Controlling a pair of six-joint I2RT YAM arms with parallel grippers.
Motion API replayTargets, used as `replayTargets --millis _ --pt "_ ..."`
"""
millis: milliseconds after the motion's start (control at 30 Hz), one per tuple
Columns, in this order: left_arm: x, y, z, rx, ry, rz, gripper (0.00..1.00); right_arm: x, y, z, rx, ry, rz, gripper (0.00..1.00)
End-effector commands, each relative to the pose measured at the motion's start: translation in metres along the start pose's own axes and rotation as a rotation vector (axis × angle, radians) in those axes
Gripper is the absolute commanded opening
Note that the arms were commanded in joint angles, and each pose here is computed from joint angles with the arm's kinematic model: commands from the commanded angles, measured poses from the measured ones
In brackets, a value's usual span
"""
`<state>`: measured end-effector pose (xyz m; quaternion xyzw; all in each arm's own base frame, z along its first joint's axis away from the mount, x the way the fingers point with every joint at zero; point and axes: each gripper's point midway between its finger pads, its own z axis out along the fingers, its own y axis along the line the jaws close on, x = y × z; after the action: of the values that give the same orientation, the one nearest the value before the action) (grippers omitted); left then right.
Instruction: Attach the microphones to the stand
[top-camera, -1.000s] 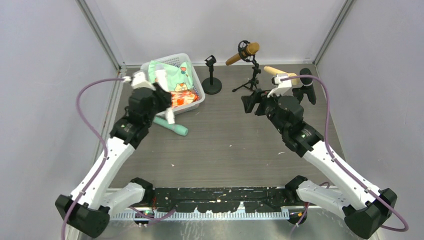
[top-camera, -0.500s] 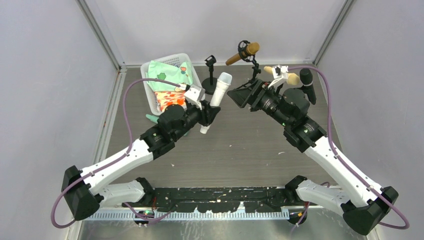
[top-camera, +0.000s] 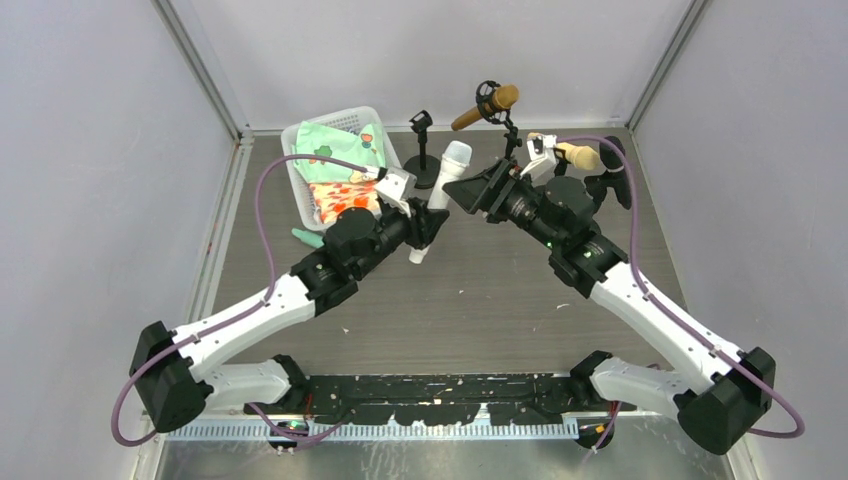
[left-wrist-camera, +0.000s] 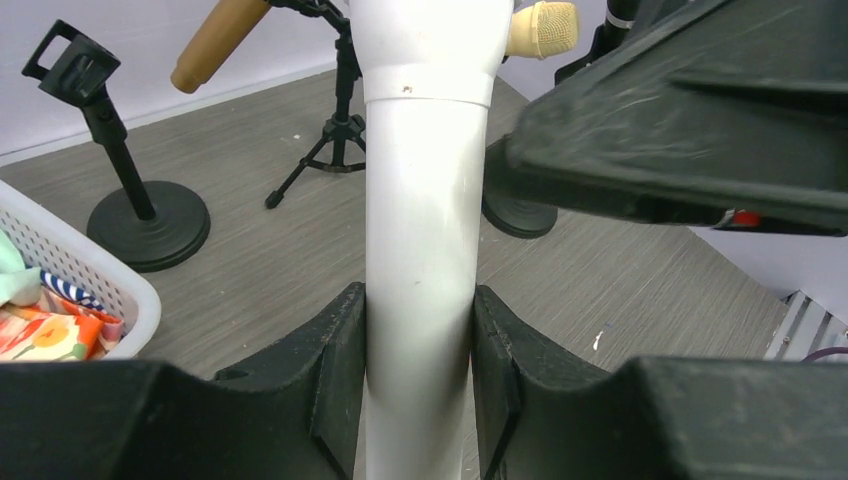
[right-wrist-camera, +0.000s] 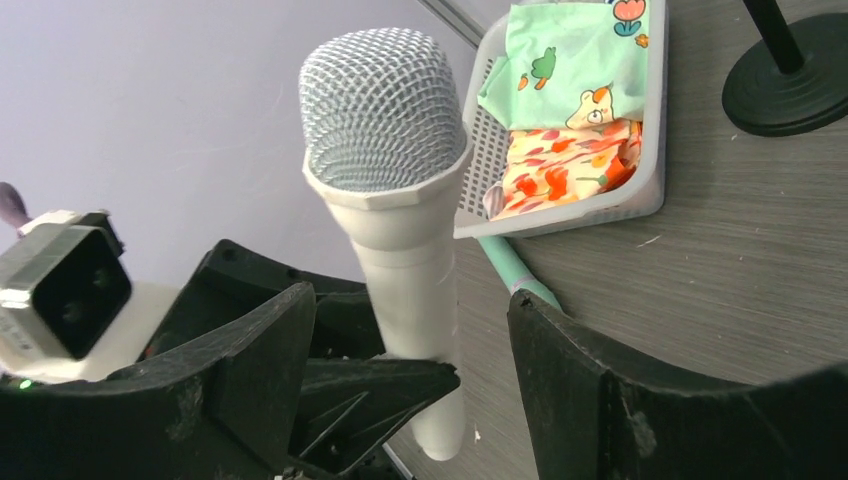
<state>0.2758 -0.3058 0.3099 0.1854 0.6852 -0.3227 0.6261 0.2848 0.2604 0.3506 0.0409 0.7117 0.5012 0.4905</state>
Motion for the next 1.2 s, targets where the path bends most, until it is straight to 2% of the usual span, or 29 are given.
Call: replayTargets --millis 0,167,300,433,533,667,700,767,900,967,1033,1167 --pt "-0.034 -0.015 0.005 0.049 -0.108 -0.031 0.01 -0.006 0.007 0.014 -0.07 -0.046 -0.006 0.75" --pt "-0.027 -0.017 0.012 0.058 -0.094 -0.031 0.01 -0.003 0.007 0.03 -0.121 -0.053 -0.021 0.73" --pt "-0.021 -0.019 0.014 0.065 -0.079 -0.031 0.01 -0.003 0.002 0.038 -0.117 -0.061 -0.023 0.67" --pt "-0.018 -0.013 0.016 0.036 -0.074 -0.027 0.01 0.001 -0.004 0.041 -0.104 -0.058 -0.029 0.51" --pt "-0.016 -0.008 0.018 0.003 -0.071 -0.037 0.23 -0.007 -0.013 0.039 -0.065 -0.114 -0.044 0.33" --pt "-0.015 0.008 0.018 -0.096 -0.043 -0.053 0.57 -0.041 -0.035 0.02 0.054 -0.322 -0.12 0.1" --pt "-0.015 0.016 0.017 -0.135 -0.032 -0.072 0.63 -0.048 -0.041 0.013 0.093 -0.357 -0.154 0.08" --pt "-0.017 0.034 0.016 -0.182 -0.015 -0.13 0.68 -0.056 -0.048 0.001 0.15 -0.388 -0.23 0.03" --pt "-0.031 0.081 0.018 -0.225 -0.024 -0.282 0.76 -0.058 -0.06 -0.02 0.244 -0.368 -0.367 0.02" --pt "-0.043 0.103 0.02 -0.266 -0.052 -0.308 0.79 -0.055 -0.066 -0.029 0.264 -0.364 -0.391 0.02" --pt "-0.053 0.125 0.025 -0.322 -0.076 -0.318 0.91 -0.053 -0.068 -0.038 0.27 -0.362 -0.402 0.01" --pt "-0.062 0.164 0.054 -0.388 -0.078 -0.361 0.96 -0.047 -0.071 -0.05 0.279 -0.348 -0.403 0.01"
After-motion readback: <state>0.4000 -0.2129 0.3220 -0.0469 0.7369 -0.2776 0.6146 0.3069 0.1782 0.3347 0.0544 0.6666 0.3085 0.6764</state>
